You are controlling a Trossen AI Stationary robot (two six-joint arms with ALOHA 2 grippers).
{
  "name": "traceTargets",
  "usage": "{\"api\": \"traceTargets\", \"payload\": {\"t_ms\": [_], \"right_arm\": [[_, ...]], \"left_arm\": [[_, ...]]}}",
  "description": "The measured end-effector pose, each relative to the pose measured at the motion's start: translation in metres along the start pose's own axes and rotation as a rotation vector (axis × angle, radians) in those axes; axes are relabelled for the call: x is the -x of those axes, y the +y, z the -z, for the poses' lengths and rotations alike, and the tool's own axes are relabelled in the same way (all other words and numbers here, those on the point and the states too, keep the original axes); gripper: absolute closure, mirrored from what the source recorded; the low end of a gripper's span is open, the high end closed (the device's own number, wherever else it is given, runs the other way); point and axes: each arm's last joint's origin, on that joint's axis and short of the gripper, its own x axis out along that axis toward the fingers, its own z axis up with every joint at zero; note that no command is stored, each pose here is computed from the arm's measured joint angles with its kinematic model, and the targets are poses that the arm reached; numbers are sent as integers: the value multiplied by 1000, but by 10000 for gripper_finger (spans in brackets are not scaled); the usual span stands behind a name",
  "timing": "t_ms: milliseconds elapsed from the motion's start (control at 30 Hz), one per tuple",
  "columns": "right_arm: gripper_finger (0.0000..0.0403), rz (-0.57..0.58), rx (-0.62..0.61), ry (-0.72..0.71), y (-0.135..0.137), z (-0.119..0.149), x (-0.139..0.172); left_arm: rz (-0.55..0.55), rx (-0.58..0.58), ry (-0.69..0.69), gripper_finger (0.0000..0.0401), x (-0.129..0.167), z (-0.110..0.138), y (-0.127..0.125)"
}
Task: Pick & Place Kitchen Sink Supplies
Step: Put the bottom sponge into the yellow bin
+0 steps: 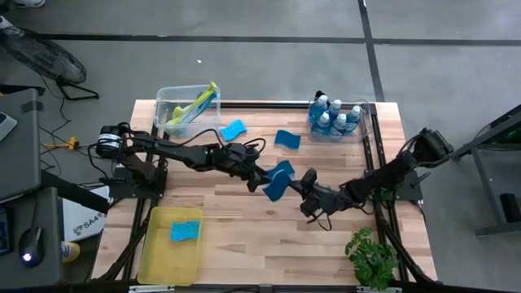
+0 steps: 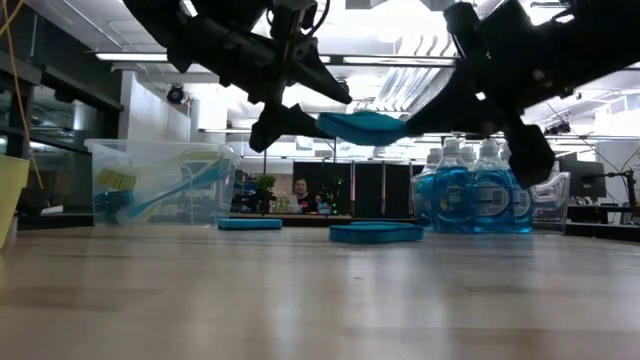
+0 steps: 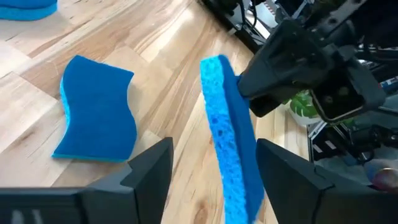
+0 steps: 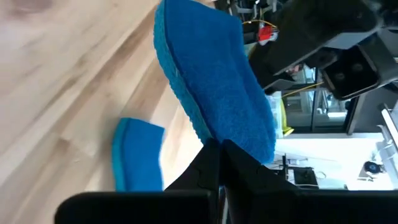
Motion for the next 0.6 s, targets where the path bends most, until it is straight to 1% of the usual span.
{"api": "traceTargets", "payload": {"t_ms": [200, 400, 500, 600], "right_arm": [[402, 20, 12, 9, -12, -2, -8], [402, 26, -9, 25, -21, 2, -17], [402, 44, -17, 69, -24, 7, -21], [402, 42, -20, 86, -25, 11, -24]], "left_arm": [[-1, 4, 1, 173, 0, 0, 0], [0, 8, 1, 176, 0, 0, 0], [1, 26, 3, 189, 0, 0, 0], [3, 26, 4, 213, 0, 0, 0]]}}
